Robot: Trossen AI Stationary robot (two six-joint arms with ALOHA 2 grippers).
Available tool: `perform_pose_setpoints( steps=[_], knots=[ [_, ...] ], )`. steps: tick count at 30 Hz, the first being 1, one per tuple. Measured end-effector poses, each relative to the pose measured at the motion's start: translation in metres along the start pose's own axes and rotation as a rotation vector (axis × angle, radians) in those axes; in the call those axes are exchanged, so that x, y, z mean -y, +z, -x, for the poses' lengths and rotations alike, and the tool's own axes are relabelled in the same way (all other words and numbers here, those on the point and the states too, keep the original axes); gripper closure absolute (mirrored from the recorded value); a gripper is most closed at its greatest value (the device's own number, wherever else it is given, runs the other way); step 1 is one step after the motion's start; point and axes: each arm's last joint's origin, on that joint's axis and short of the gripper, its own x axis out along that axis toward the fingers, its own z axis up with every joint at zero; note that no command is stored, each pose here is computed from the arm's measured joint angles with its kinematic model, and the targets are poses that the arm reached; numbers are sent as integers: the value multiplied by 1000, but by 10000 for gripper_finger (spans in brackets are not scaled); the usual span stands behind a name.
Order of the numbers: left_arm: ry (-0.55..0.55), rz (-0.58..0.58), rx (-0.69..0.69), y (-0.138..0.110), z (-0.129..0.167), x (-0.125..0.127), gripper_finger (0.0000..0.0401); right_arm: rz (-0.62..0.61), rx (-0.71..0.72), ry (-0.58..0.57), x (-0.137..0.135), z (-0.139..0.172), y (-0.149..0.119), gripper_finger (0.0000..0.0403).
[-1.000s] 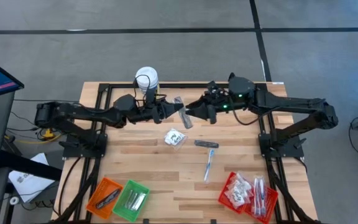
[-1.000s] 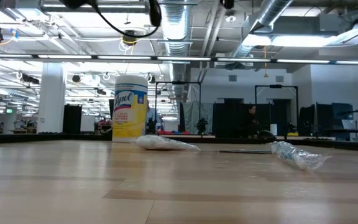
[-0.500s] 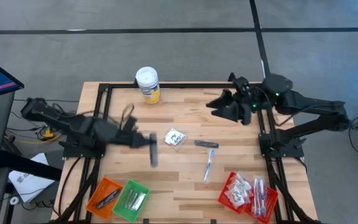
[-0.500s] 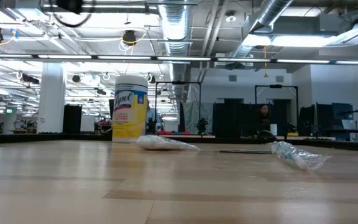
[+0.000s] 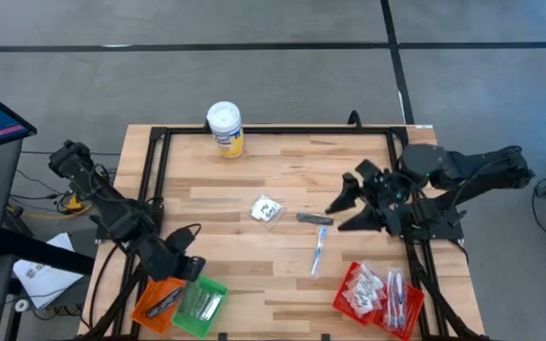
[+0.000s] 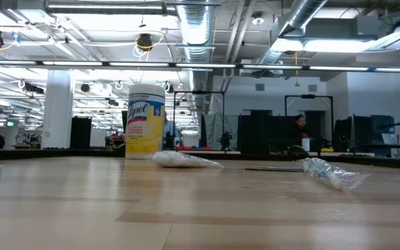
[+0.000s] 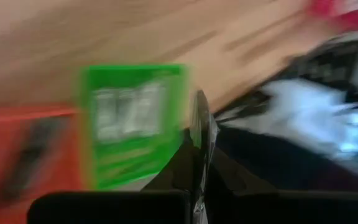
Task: Pick & Place Travel size toiletries
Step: Put the black comb into the orange basket
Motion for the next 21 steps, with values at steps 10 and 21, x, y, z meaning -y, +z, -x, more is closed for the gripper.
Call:
perform_pose_setpoints(
  steps=[10,21],
  knots=[
    [499,-237,-171,-11,-2,-18,400,6,-113,53,-10,-28,-21,117],
    [554,-435,-226,-32,-15,-27,398,9,-43,39,0,-37,-11,117]
  ],
)
